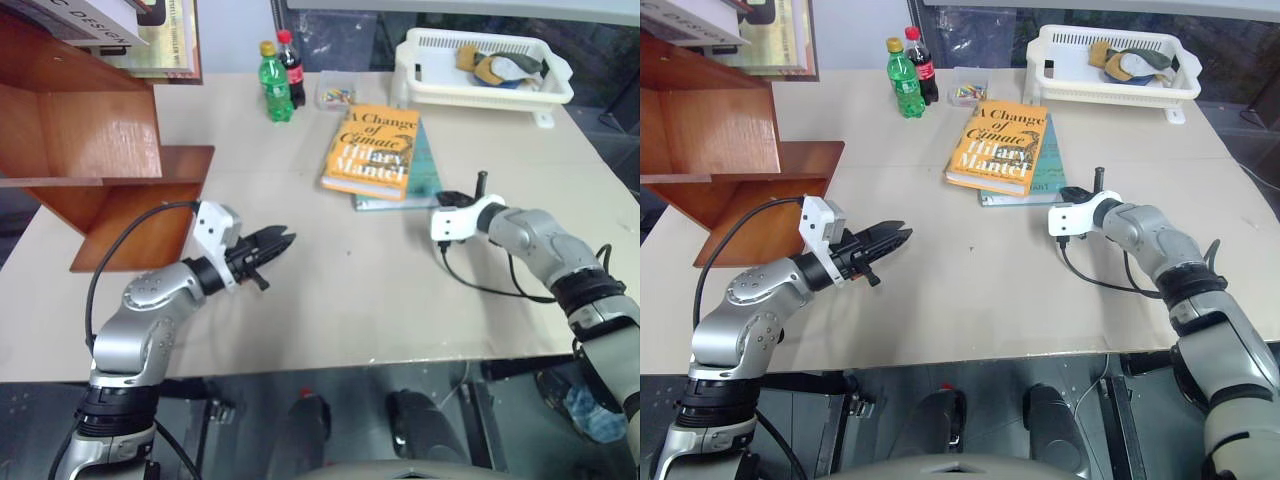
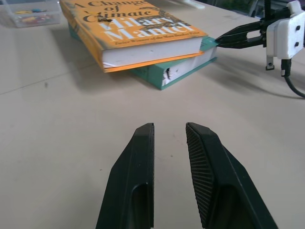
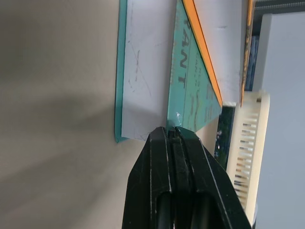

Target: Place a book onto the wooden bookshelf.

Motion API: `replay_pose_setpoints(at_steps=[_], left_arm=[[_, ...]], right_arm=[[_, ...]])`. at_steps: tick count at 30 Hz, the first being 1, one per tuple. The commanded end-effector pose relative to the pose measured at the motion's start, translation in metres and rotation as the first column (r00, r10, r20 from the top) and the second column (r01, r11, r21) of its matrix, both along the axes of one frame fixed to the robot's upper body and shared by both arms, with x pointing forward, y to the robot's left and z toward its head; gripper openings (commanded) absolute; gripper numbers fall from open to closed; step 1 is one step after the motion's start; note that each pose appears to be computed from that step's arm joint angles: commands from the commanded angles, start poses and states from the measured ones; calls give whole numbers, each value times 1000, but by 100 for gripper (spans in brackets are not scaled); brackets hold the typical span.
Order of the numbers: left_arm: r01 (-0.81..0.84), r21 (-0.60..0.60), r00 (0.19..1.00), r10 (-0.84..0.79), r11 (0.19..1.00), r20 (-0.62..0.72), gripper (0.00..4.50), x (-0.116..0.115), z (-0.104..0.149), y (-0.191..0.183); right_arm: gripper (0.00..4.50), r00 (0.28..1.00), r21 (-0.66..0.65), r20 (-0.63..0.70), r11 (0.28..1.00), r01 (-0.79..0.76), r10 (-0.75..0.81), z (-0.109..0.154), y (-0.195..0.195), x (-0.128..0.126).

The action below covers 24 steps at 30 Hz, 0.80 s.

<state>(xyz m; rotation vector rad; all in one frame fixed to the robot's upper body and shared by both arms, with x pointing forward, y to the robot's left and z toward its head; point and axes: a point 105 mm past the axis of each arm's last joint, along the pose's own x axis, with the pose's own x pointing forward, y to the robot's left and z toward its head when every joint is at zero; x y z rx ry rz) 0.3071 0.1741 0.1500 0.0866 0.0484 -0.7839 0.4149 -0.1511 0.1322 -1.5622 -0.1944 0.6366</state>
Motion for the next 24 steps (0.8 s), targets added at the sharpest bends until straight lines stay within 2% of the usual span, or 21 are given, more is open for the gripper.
replay_pose_setpoints(at_steps=[1, 8, 14, 17, 20, 21, 22, 23, 24], left_arm=[[36, -8, 997, -35, 999, 63, 116, -6, 16, 0], [52, -1, 997, -52, 999, 49, 116, -7, 12, 5], [66, 17, 998, -67, 998, 21, 116, -6, 6, 14], [70, 27, 997, -71, 997, 15, 116, -1, 4, 17], [78, 31, 997, -79, 996, 18, 116, 4, 4, 16], [84, 32, 996, -84, 996, 21, 116, 5, 4, 14], [89, 32, 996, -89, 996, 24, 116, 6, 4, 13], [93, 33, 995, -94, 995, 28, 116, 7, 5, 11], [96, 33, 995, -97, 995, 30, 116, 8, 6, 10]], right_arm=[[2, 997, 16, -7, 997, -81, 81, 8, 10, -16], [2, 976, 58, -92, 979, -195, 199, 3, 21, -71], [2, 969, 78, -175, 983, -163, 175, -1, 8, -116], [2, 972, 116, -205, 989, -90, 113, 1, 0, -123], [2, 975, 200, -205, 979, -38, 80, 9, 3, -119], [56, 977, 228, -199, 973, -28, 75, 13, 7, -116], [75, 980, 265, -190, 964, -15, 68, 18, 11, -111], [116, 983, 292, -174, 956, 1, 52, 21, 15, -103], [171, 985, 316, -169, 948, 23, 32, 23, 18, -96]])
